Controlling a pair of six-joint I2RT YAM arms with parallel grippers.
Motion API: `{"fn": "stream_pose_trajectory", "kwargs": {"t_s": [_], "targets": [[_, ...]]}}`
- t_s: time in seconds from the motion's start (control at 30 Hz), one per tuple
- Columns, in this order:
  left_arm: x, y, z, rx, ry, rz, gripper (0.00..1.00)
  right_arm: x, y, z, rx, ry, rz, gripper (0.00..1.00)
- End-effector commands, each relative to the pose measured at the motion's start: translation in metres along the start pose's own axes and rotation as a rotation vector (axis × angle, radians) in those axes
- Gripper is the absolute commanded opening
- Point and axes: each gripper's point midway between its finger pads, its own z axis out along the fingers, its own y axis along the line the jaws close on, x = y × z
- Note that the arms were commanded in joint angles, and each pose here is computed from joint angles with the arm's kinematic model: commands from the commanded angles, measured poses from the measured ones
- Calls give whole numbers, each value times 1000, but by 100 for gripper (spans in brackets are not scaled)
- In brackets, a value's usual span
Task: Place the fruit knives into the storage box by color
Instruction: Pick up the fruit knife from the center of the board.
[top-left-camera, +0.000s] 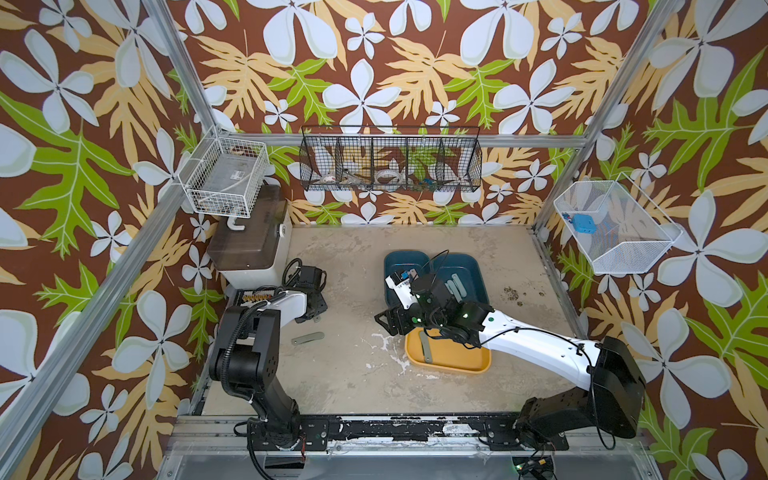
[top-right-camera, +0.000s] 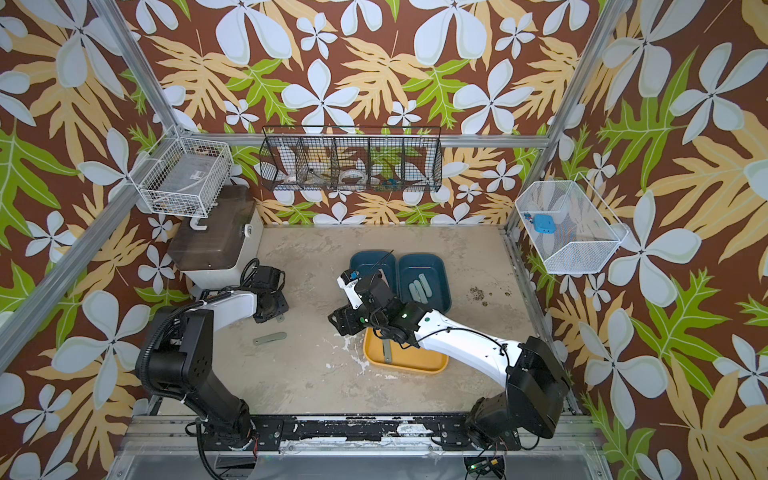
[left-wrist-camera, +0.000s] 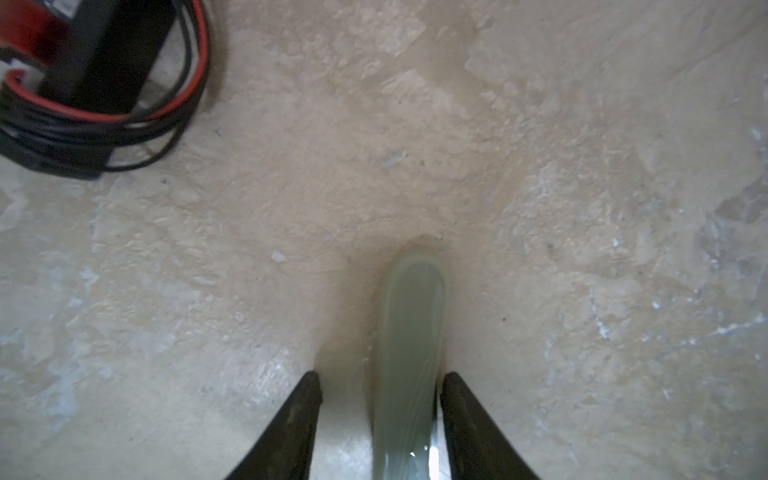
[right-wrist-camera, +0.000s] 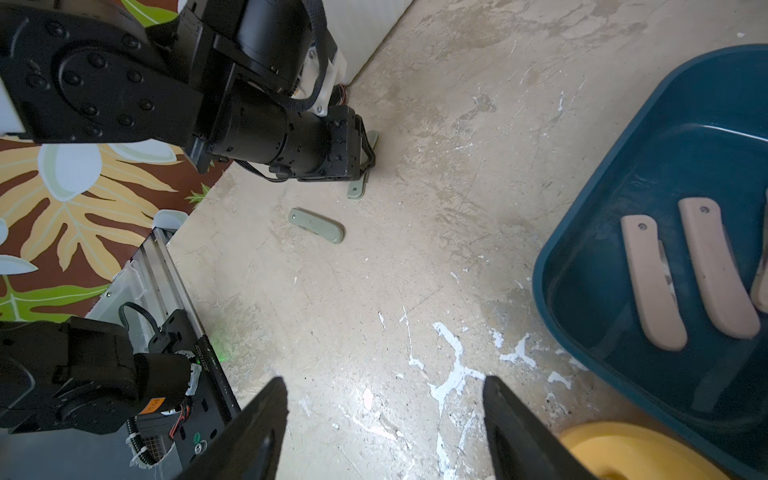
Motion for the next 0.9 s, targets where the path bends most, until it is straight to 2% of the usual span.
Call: {"fn": "stream_pose_trajectory", "kwargs": {"t_s": [0.0, 0.2, 0.43, 0.67, 0.87], "targets": [[1, 2, 1, -19, 8, 28, 47, -3, -1, -3, 10, -17, -4, 75], [1, -3, 3, -4, 10, 43, 36, -3, -2, -6, 15, -22, -4, 75], [-1, -7, -2, 14, -1, 51, 27, -2, -2, -10, 16, -29, -2, 74], [-9, -12, -17, 45, -32, 52, 26, -2, -3, -10, 20, -27, -1, 75], [-15, -23, -43, 108, -60, 58, 25, -1, -5, -9, 28, -26, 0, 75]]}}
